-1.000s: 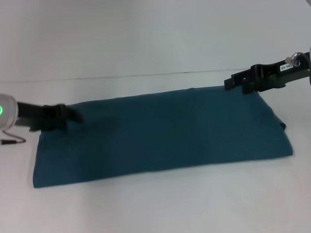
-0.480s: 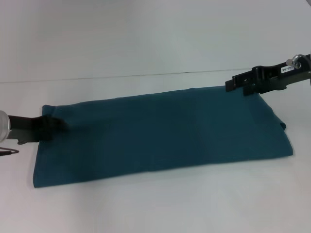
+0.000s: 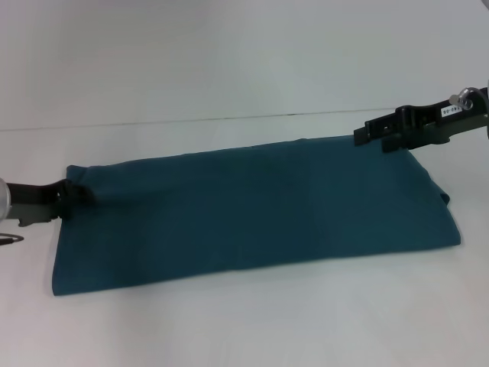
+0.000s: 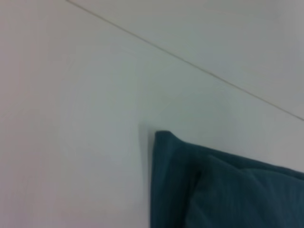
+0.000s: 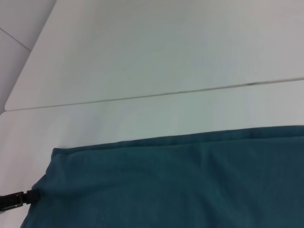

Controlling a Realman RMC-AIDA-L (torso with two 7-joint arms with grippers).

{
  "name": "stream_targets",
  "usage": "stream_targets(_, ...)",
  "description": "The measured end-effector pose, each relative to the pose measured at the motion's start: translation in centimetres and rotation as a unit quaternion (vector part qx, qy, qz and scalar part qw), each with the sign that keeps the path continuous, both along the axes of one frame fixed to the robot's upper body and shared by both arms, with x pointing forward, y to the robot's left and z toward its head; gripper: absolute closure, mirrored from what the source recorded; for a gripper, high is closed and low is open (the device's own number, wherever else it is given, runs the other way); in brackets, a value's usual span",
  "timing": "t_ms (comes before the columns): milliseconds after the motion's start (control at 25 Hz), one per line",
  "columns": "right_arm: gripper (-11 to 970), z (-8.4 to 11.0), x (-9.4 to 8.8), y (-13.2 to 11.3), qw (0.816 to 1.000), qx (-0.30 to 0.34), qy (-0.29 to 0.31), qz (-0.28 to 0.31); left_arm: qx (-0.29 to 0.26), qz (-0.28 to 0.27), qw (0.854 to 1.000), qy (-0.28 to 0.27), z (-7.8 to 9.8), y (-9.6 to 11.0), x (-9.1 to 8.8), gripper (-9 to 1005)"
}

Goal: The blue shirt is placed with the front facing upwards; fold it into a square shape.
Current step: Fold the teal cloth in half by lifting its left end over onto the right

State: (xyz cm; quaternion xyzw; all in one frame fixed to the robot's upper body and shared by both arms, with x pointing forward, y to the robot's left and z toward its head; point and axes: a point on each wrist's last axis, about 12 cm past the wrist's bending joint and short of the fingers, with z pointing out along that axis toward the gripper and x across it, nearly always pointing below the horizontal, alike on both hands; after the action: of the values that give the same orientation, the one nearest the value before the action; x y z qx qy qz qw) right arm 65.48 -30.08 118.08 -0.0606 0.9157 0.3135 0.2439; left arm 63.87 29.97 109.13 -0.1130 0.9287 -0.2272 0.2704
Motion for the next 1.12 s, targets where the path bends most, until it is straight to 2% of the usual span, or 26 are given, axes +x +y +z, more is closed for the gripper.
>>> stream_targets(360, 217, 0.1, 0.0, 0.1, 1.000, -0.001, -0.001, 0.003, 0.020, -0.014, 1.000, -0.003, 0.7, 0.3, 0.2, 463)
stream_targets(520, 217, 0.2, 0.0, 0.0, 1.000, 0.000, -0.002, 0.002, -0.009, -0.020, 1.000, -0.006, 1.8, 1.0, -0.9, 464)
stream_targets(680, 217, 0.0, 0.0, 0.0, 1.000, 0.000, -0.001, 0.002, -0.020, -0.025, 0.999, 0.002, 1.7, 0.9, -1.6, 467)
stream_targets(1000, 217, 0.0, 0.0, 0.1, 1.000, -0.001, -0.001, 0.004, -0.017, -0.021, 0.999, 0.020, 0.0, 0.6, -2.0, 470)
stream_targets(1080, 217, -0.1, 0.0, 0.1, 1.000, -0.001, -0.001, 0.003, -0.018, -0.028, 0.999, 0.019, 0.2, 0.6, -2.0, 469)
stream_targets(1120, 217, 0.0, 0.0, 0.1, 1.000, -0.001, -0.002, 0.002, -0.021, -0.038, 0.999, 0.011, 0.9, 0.6, -1.9, 469)
